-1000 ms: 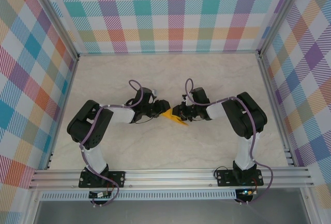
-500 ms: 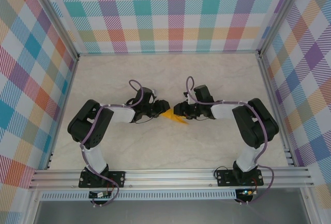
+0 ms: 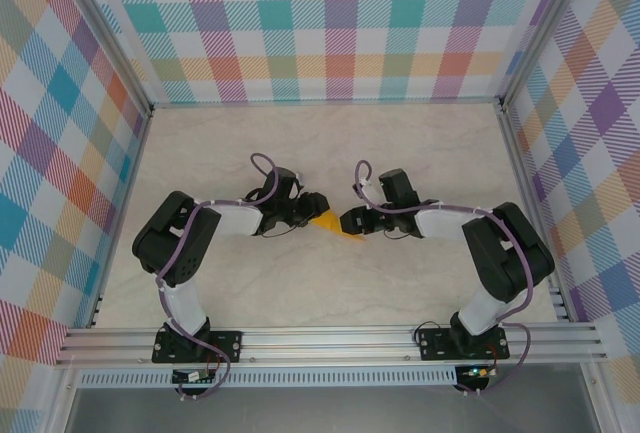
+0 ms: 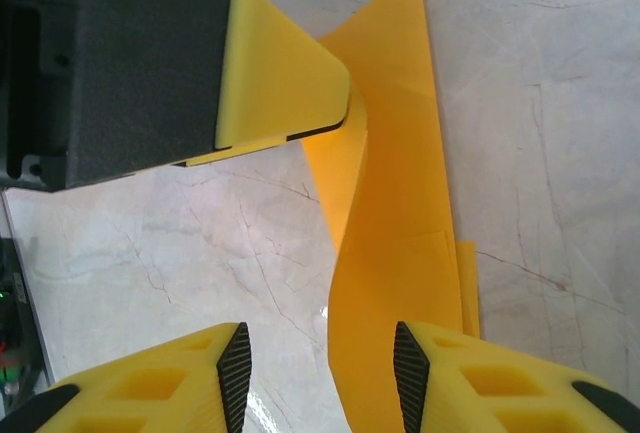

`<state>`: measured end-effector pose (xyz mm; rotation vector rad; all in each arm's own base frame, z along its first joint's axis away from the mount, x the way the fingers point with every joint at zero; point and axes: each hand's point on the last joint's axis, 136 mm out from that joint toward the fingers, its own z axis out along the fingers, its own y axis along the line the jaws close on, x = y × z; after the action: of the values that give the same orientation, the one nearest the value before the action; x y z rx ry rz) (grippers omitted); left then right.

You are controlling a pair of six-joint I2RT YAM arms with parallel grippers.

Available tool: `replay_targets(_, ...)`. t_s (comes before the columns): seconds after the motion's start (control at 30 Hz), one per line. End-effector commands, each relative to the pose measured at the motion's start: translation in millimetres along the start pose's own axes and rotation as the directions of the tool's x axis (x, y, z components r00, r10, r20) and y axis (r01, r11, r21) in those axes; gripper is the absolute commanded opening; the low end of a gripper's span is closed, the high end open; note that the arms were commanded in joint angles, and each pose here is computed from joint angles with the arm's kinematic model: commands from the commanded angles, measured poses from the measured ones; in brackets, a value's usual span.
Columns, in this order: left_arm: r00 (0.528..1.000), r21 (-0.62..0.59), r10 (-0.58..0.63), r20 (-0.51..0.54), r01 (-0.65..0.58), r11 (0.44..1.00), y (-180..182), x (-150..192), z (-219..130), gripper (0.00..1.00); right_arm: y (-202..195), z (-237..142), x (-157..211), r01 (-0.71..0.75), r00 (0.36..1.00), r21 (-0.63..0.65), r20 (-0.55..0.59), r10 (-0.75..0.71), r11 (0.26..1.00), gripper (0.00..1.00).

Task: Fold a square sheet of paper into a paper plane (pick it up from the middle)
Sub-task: Fold the wing for the fifth time at the center of the table.

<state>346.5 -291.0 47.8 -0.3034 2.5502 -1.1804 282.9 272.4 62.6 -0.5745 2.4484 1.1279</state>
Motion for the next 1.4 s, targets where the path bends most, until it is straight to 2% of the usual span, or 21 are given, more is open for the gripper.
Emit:
replay_targets(0.0, 1.000, -0.011, 0.012, -0.001, -0.012, 1.000, -2, -1, 5, 0.41, 5, 5, 0, 0.089, 0.996, -0.016, -0.024, -0.089, 0.996, 0.44)
replay_targets(0.37, 1.000, -0.021, 0.018, -0.006, -0.018, 1.000, -2, -1, 5, 0.41, -2, 26, 3, 0.085, 0.992, -0.015, -0.092, -0.086, 0.996, 0.35)
replay_targets(0.8, 0.999, -0.019, 0.042, -0.003, -0.042, 0.999, -9, -4, 0, 0.41, -5, 36, 6, 0.060, 0.993, -0.042, -0.099, -0.064, 0.997, 0.04)
replay_targets(1.07, 0.992, 0.018, 0.123, 0.015, -0.124, 0.992, -25, -4, -18, 0.41, 7, 36, 4, -0.051, 0.994, -0.135, -0.105, 0.037, 0.989, 0.02)
replay_targets(1.37, 0.990, 0.071, 0.140, -0.002, -0.139, 0.988, -27, 7, -22, 0.41, 4, 42, 0, -0.213, 0.973, -0.196, -0.132, 0.189, 0.957, 0.01)
